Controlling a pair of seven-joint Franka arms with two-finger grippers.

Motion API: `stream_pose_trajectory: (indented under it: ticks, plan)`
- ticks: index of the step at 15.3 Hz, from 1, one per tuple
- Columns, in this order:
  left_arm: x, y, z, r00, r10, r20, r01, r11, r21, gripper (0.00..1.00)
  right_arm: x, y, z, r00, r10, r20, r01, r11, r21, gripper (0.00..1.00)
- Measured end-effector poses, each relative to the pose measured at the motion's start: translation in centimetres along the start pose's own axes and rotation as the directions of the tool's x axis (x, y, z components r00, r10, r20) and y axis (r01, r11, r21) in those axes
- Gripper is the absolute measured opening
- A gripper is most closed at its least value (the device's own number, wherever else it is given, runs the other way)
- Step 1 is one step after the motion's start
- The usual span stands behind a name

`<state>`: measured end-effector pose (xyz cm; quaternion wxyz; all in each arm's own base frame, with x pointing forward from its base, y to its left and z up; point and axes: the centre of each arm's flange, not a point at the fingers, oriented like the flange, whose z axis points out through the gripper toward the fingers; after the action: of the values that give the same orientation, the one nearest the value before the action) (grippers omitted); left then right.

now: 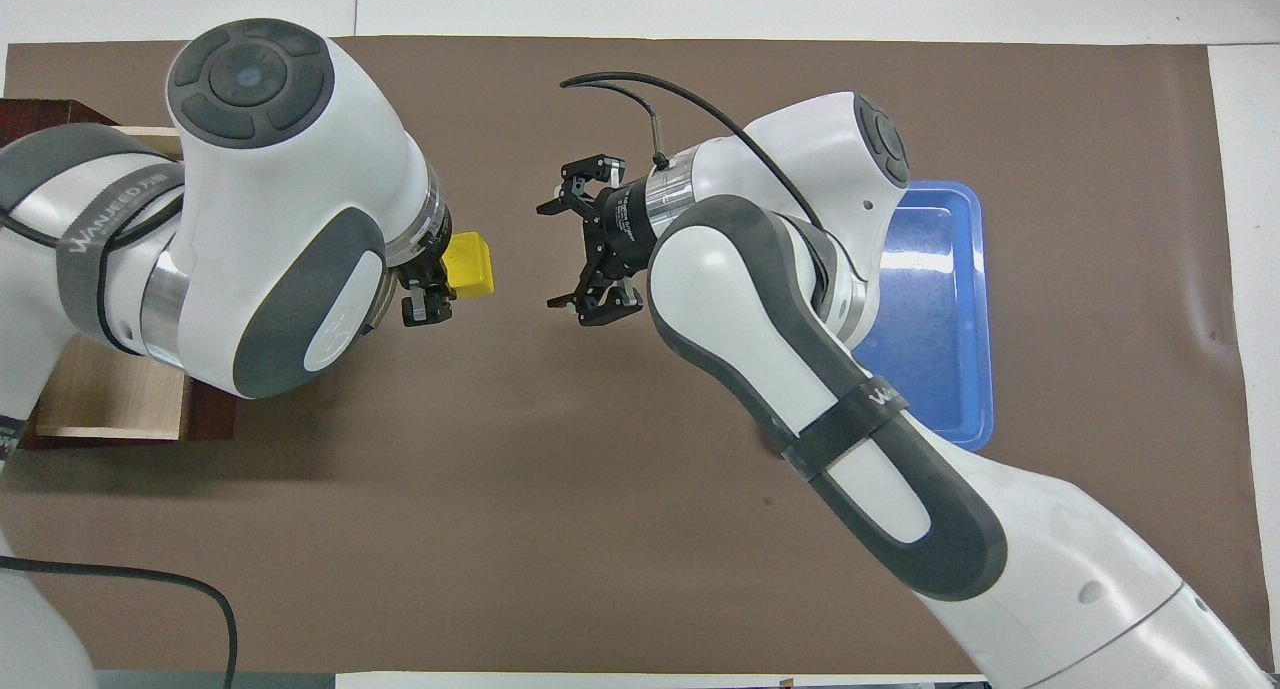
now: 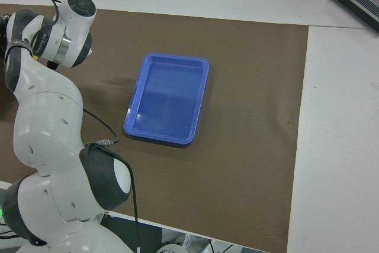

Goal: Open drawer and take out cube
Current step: 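Grasp the yellow cube with the right gripper beside the left gripper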

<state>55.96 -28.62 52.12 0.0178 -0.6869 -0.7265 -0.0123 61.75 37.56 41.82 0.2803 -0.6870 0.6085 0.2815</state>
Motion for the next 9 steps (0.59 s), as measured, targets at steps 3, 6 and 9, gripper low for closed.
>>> stream_pose_trajectory:
  ticks: [3,6,9]
  plan:
    - [0.0,0.0,0.0,1.0,-0.001,0.0,0.001,1.0,0.0,0.55,-1.4,0.6,2.9,1.0,-0.025,-0.003,0.025,1.0,0.009,1.0]
    - [-0.1,-0.1,0.0,1.0,-0.002,0.0,0.002,1.0,0.0,0.55,-3.3,1.7,4.5,0.999,-0.039,0.002,0.039,0.999,-0.007,1.0]
    - [-0.3,-0.2,0.0,1.0,-0.001,0.001,0.001,1.0,0.0,0.55,-3.6,1.7,4.4,0.999,-0.04,0.003,0.04,0.999,-0.006,1.0]
